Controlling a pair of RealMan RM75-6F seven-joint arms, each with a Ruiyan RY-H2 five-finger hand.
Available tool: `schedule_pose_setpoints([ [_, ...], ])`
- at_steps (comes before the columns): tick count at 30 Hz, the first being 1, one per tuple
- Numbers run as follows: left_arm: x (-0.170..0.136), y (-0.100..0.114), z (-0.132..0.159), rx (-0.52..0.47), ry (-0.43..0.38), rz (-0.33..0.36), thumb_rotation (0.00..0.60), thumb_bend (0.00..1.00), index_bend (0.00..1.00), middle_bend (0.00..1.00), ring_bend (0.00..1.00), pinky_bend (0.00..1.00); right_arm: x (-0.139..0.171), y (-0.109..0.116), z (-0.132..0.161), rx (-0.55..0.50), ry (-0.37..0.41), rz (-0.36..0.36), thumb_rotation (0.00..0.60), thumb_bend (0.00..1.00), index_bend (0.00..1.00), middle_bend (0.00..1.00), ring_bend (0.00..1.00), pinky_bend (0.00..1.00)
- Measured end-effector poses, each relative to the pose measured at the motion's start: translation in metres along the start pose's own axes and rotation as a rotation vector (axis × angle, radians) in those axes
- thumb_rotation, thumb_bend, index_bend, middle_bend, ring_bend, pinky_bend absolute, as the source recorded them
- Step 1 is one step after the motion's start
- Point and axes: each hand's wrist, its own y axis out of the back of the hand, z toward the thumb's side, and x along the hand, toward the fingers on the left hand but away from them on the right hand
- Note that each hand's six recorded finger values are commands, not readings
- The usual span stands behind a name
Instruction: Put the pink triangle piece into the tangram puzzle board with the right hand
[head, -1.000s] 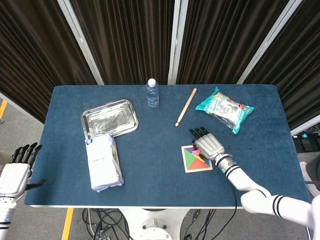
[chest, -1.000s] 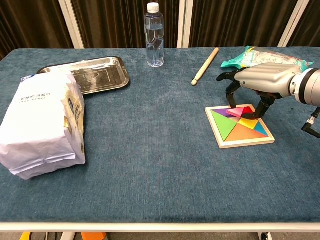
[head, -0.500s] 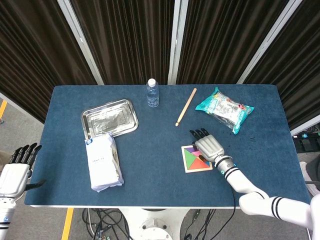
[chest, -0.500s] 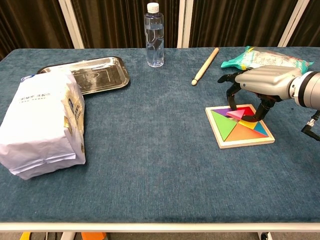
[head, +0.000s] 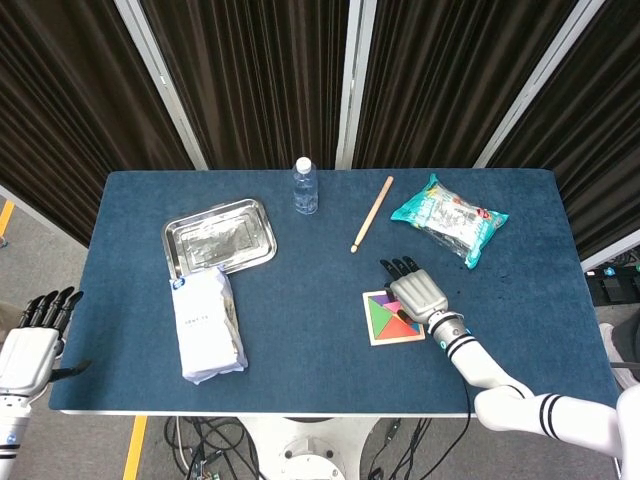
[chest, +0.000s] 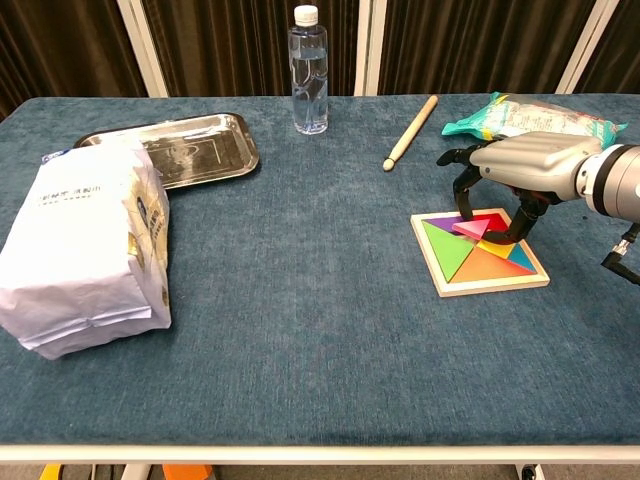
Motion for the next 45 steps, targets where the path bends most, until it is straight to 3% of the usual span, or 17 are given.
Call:
schedule_pose_setpoints([
  [30,-0.0008,0.0007,-0.0032,-0.011,0.002,-0.007,0.600,0.00,0.05,0.02,0.00,0.08,-0.0037,-0.0012,0.0070,-0.009,-0.052,0.018,0.600,0.27,0.55,0.03,0.00,0.00],
  [45,-0.0007,0.0002,-0.0030,-0.012,0.001,-0.010,0.600,0.00,0.05,0.02,0.00,0.08,-0.0019,-0.0014,0.0065,-0.015,-0.054,0.026,0.600,0.22,0.51,0.03,0.00,0.00],
])
